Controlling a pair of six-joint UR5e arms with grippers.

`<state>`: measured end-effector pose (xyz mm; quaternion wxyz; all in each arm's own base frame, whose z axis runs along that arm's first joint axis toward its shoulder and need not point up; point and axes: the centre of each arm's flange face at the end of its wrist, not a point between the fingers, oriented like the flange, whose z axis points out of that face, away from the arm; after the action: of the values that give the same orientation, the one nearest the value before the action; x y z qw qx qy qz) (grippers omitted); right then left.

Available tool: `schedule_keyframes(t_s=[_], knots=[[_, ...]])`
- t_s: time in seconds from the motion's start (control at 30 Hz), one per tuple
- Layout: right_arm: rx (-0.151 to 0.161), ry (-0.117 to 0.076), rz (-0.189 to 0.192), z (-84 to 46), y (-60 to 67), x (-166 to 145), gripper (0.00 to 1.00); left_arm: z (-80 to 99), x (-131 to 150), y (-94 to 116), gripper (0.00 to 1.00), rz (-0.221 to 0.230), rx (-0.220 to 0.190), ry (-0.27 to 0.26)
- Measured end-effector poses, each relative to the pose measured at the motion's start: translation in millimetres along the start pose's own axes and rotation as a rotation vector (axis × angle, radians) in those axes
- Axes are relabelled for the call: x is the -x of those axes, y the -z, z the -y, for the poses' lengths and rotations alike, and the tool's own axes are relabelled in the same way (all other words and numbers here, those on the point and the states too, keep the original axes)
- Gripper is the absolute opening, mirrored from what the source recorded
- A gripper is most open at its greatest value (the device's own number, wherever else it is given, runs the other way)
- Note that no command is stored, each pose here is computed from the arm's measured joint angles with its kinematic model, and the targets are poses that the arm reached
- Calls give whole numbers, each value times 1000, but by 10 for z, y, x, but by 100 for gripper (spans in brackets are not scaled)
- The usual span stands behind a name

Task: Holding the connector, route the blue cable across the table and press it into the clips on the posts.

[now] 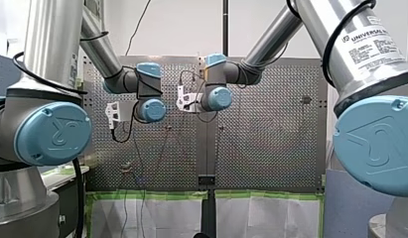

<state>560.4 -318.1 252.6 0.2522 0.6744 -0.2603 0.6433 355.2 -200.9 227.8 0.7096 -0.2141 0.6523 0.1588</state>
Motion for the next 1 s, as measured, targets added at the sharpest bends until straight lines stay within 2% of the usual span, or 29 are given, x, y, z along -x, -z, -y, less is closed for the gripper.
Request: schedule_keyframes(t_s=[0.13,0.43,0.6,0.7,0.8,1.0], knots=[[-23,-1,4,57,-47,-98,0,-36,125,36,2,0,4,5],[-69,-7,2,235,-125,-378,0,-57,351,151,2,-7,-62,36],[-89,-18,-24,333,-186,-582,0,-93,492,169,2,-10,-94,69],[-95,-29,-41,361,-228,-698,0,-140,584,168,2,-9,-88,96],[-98,-39,-60,373,-271,-813,0,-156,709,135,2,11,-80,143],[-109,-52,-69,353,-382,-949,0,-61,833,-49,2,51,-67,196]])
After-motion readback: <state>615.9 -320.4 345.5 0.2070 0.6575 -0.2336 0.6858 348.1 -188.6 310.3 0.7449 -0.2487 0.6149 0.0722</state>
